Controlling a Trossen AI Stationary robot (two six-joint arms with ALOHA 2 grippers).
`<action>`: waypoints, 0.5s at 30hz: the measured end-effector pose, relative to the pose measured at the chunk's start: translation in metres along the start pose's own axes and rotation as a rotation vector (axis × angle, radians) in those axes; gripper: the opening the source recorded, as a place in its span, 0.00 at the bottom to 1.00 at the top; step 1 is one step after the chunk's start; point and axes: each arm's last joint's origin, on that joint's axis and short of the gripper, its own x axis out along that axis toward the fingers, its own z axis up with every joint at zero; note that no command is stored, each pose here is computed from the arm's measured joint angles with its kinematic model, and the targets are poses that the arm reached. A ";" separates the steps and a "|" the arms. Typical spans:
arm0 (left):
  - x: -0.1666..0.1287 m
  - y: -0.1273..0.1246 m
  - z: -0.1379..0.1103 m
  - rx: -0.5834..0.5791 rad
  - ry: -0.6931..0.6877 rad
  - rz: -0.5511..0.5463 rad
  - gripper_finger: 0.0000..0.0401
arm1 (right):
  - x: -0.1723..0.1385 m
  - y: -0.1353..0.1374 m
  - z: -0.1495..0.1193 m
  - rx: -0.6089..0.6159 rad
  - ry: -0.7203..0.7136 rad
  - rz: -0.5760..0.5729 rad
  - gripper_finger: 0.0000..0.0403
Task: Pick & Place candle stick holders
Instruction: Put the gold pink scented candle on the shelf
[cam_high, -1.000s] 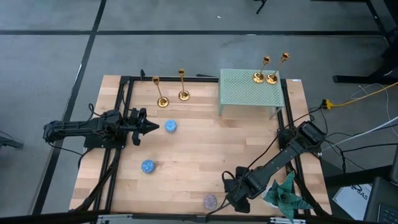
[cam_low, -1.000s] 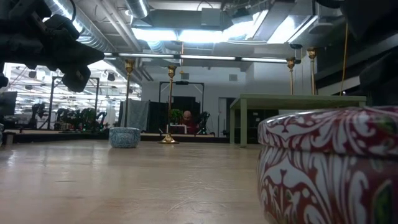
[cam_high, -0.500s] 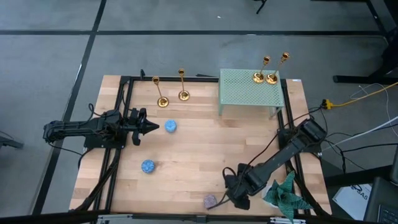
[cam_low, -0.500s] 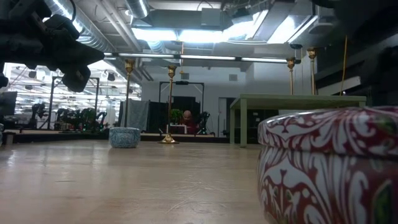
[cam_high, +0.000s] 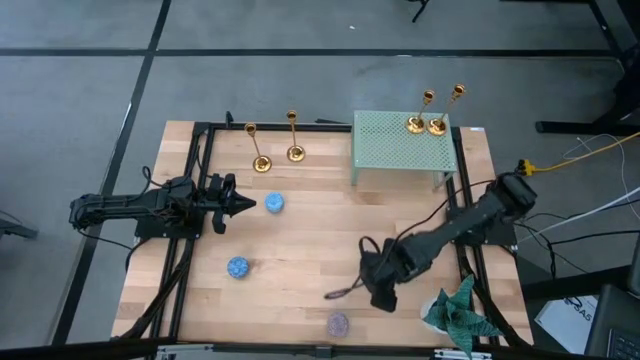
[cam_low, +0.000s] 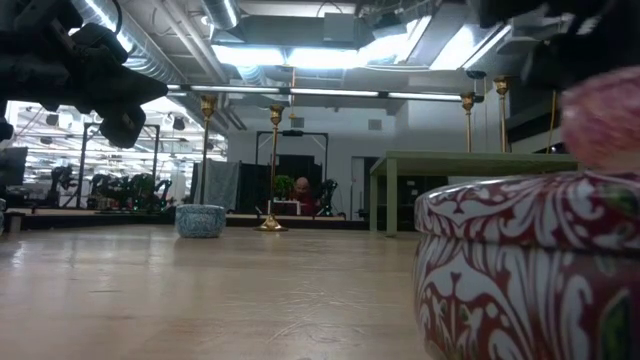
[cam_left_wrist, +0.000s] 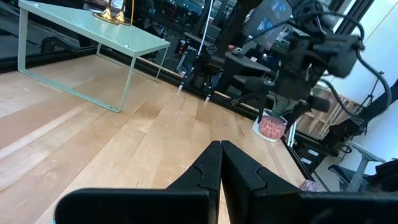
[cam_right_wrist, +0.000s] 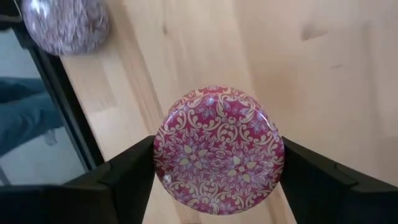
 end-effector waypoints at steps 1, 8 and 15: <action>0.000 0.000 0.000 0.000 0.000 0.000 0.01 | -0.005 -0.005 0.003 0.011 -0.004 0.000 0.72; 0.000 0.000 0.000 0.000 0.000 0.000 0.01 | -0.038 -0.040 0.016 0.084 -0.031 -0.010 0.72; 0.000 0.000 0.000 0.000 0.000 0.000 0.01 | -0.073 -0.077 0.024 0.140 -0.095 0.002 0.72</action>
